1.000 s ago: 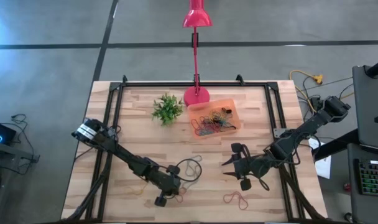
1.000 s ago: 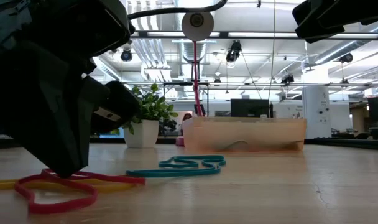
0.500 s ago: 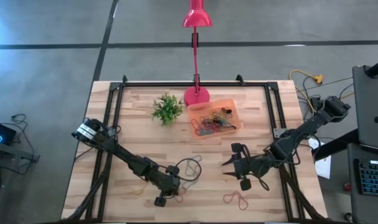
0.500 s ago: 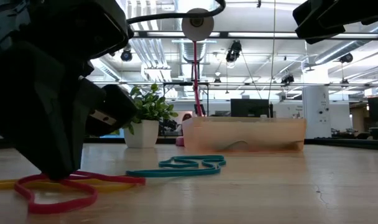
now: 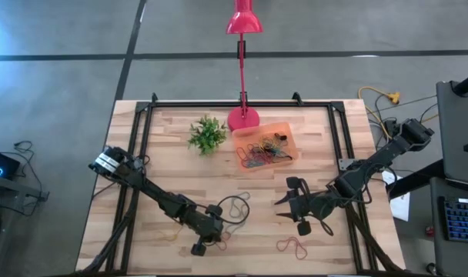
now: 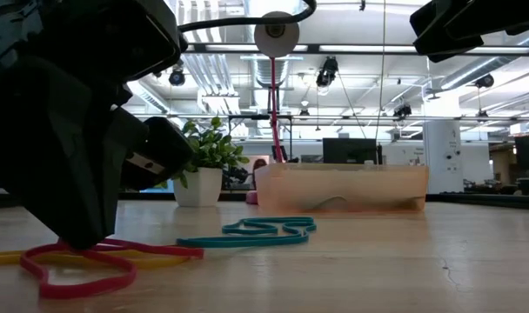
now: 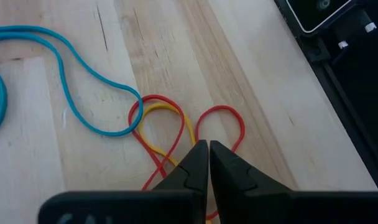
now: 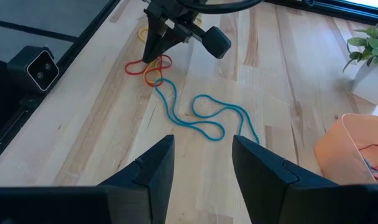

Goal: Pick and place rubber bands into bin
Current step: Put the red rubberband into the orange container, then put the blue rubberband into the orange container

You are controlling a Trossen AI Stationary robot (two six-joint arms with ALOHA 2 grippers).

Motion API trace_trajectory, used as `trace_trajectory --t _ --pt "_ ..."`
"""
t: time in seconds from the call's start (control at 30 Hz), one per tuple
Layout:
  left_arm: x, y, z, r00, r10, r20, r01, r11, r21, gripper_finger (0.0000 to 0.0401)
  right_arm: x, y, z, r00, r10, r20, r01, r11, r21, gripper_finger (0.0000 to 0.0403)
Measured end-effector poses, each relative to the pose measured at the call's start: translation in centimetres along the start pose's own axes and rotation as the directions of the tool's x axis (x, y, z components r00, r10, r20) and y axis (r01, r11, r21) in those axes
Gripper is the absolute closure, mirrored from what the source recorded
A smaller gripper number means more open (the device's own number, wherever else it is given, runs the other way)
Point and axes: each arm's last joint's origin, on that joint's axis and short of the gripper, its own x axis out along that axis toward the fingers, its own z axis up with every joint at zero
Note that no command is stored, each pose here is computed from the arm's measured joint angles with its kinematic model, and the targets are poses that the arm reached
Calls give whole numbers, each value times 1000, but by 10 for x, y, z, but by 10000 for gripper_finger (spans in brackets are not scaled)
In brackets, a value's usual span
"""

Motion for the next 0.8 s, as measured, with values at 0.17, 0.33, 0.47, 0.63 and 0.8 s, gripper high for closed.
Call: trace_trajectory --t 0.17,0.33,0.47,0.63,0.8 --pt "0 0 0 1000 -3 7 3 1000 1 401 0 0 0 1000 0 0 0 1000 0 255" --pt "0 0 0 1000 -4 10 4 1000 1 401 0 0 0 1000 0 0 0 1000 0 255" --pt "0 0 0 1000 -3 12 3 1000 1 386 0 0 0 1000 0 0 0 1000 0 255" --pt "-1 4 7 997 63 52 -66 997 46 342 0 0 0 1000 0 1 0 1000 0 255" --pt "-2 15 15 974 196 109 -202 978 47 311 0 0 0 1000 0 1 0 1000 0 255"
